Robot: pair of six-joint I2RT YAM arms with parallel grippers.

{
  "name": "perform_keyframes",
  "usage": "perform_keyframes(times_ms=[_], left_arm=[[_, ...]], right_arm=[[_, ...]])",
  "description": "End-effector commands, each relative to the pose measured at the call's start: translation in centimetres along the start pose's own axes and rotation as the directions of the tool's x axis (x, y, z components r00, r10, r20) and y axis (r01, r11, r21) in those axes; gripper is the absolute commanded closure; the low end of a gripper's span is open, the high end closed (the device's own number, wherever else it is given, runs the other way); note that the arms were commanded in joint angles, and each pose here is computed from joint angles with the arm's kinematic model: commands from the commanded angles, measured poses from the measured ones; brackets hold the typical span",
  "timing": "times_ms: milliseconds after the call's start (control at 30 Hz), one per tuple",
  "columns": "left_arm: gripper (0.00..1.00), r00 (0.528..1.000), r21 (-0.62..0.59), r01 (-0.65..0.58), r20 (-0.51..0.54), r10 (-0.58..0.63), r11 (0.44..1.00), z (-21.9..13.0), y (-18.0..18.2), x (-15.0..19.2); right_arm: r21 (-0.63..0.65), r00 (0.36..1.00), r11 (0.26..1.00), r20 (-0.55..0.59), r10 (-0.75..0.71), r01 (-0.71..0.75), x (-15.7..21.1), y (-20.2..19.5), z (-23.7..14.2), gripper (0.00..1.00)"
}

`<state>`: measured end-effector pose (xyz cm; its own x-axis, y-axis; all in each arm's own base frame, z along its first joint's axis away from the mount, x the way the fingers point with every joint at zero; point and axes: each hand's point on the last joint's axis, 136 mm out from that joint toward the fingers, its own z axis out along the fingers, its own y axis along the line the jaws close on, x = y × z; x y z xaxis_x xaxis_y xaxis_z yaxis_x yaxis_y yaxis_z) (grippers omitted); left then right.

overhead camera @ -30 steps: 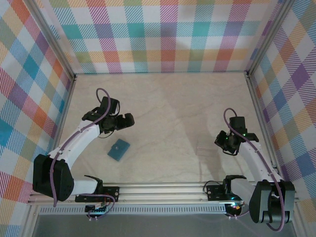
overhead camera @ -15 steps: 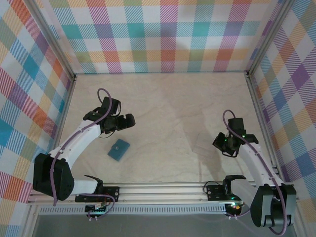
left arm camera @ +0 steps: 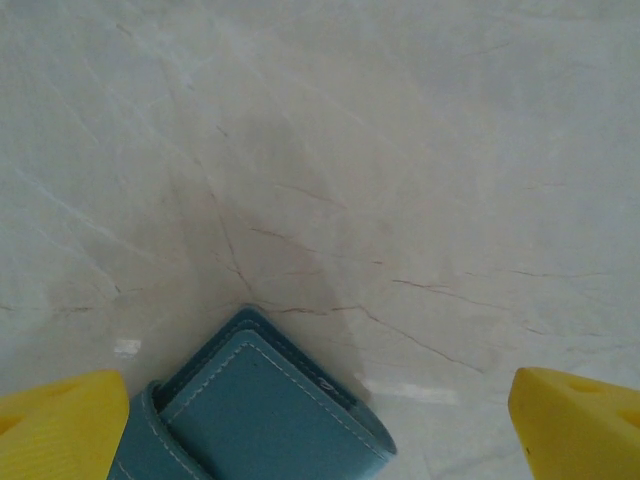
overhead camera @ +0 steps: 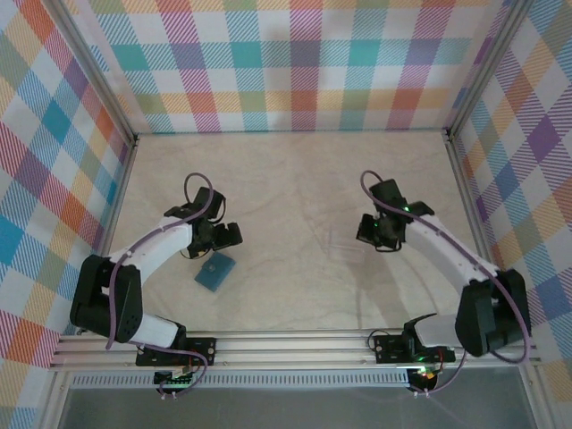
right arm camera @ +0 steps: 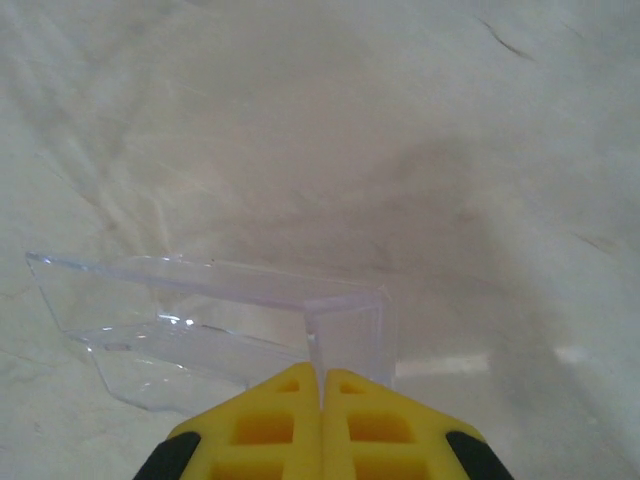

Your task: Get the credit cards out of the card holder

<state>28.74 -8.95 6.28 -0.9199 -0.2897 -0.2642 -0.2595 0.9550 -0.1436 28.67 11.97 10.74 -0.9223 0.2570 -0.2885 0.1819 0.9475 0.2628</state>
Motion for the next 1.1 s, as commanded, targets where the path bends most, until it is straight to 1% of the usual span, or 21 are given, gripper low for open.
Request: perform_keyframes(times_ms=[0,67,233,433,633,800,900,1000,1067], left_arm=[[0.02,0.999,-0.081,0.011,-0.036,-0.014,0.997,1.1,1.4,1.0],[0.01,0.998,-0.103,0.018,-0.060,-0.024,0.995,1.6,1.9,1.6],[0.01,0.993,-0.112,0.039,-0.107,-0.051,0.993,2.3,2.4,3.0],[0.01,0.981,-0.092,0.041,-0.186,-0.058,0.995,3.3,2.4,5.1],[0.04,0.964,-0.019,0.060,-0.257,-0.063,0.998,3.7,1.5,7.2],[0.08,0.953,0.027,0.060,-0.298,-0.050,0.998,3.6,0.3,8.7],[0.10,0.951,0.036,0.061,-0.307,-0.047,0.997,3.5,-0.3,9.5],[0.10,0.951,0.040,0.059,-0.305,-0.044,0.997,3.2,-1.0,10.2],[0.11,0.953,0.044,0.066,-0.300,-0.050,0.997,3.0,-1.5,10.4]], right_arm=[[-0.032,0.997,0.997,0.034,-0.073,0.074,-2.9,4.0,0.6,1.00],[-0.043,0.995,0.994,0.019,-0.097,0.097,-3.8,5.8,1.7,1.00],[-0.089,0.993,0.989,-0.003,-0.122,0.121,-5.8,9.8,4.1,1.00],[-0.191,0.989,0.974,-0.055,-0.138,0.125,-7.2,14.3,7.4,1.00],[-0.234,0.977,0.963,-0.134,-0.166,0.131,-6.8,15.7,10.0,1.00],[-0.236,0.971,0.961,-0.155,-0.182,0.142,-6.3,15.7,10.4,1.00],[-0.240,0.970,0.959,-0.151,-0.190,0.151,-6.3,15.8,10.0,0.91],[-0.237,0.969,0.958,-0.143,-0.201,0.164,-6.5,15.8,9.5,0.80],[-0.239,0.969,0.956,-0.133,-0.207,0.171,-6.7,15.9,8.9,0.78]])
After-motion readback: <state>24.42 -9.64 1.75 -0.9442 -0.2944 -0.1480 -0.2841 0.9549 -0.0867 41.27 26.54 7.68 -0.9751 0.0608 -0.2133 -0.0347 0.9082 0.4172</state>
